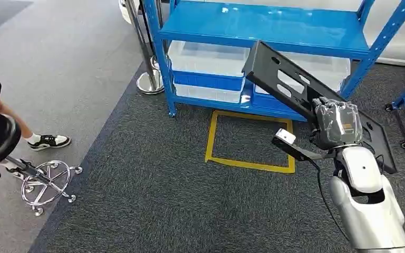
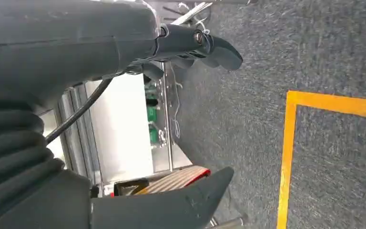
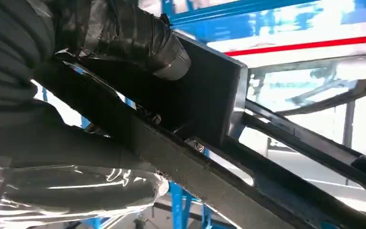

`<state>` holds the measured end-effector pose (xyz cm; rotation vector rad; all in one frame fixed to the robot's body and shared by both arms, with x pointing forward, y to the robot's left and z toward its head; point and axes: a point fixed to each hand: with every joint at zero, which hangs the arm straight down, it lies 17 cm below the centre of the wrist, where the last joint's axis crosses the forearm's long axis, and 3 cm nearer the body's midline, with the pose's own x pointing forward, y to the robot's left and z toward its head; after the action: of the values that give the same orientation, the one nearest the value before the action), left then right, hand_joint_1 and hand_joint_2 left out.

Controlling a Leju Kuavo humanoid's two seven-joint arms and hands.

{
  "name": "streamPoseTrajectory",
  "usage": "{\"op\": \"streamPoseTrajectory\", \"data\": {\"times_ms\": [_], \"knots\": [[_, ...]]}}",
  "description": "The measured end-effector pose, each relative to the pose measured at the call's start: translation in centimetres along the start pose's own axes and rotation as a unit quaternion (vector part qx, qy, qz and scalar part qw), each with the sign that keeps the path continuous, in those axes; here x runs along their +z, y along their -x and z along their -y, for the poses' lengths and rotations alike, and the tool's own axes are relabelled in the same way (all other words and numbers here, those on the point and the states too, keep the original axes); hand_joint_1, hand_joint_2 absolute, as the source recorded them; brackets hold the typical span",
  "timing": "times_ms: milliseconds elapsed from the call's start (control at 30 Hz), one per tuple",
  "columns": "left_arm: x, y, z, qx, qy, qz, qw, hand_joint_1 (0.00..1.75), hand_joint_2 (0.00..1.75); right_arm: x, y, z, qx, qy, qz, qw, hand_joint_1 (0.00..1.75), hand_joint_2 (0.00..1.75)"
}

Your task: Take the parts from the cabinet and place them on the table.

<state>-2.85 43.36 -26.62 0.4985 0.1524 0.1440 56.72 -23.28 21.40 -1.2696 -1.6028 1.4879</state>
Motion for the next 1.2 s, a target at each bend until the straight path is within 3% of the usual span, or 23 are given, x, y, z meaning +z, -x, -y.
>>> {"op": "streamPoseTrajectory", "data": {"times_ms": [367,833,1200], "knots": [[0.0,0.7,0.3,-0.005,0.009,-0.010,1.000,0.00,1.75,-0.5,0.2,0.0,-0.011,-0.002,-0.001,1.000,1.75,1.75],[0.6,1.4,2.0,0.013,0.024,-0.040,0.999,0.00,1.75,-2.4,-6.8,0.4,-0.022,0.004,0.026,0.999,1.75,1.75],[1.2,1.9,3.9,0.023,0.040,-0.043,0.998,0.00,1.75,-2.7,-7.6,0.8,-0.022,0.004,0.028,0.999,1.75,1.75]]}}
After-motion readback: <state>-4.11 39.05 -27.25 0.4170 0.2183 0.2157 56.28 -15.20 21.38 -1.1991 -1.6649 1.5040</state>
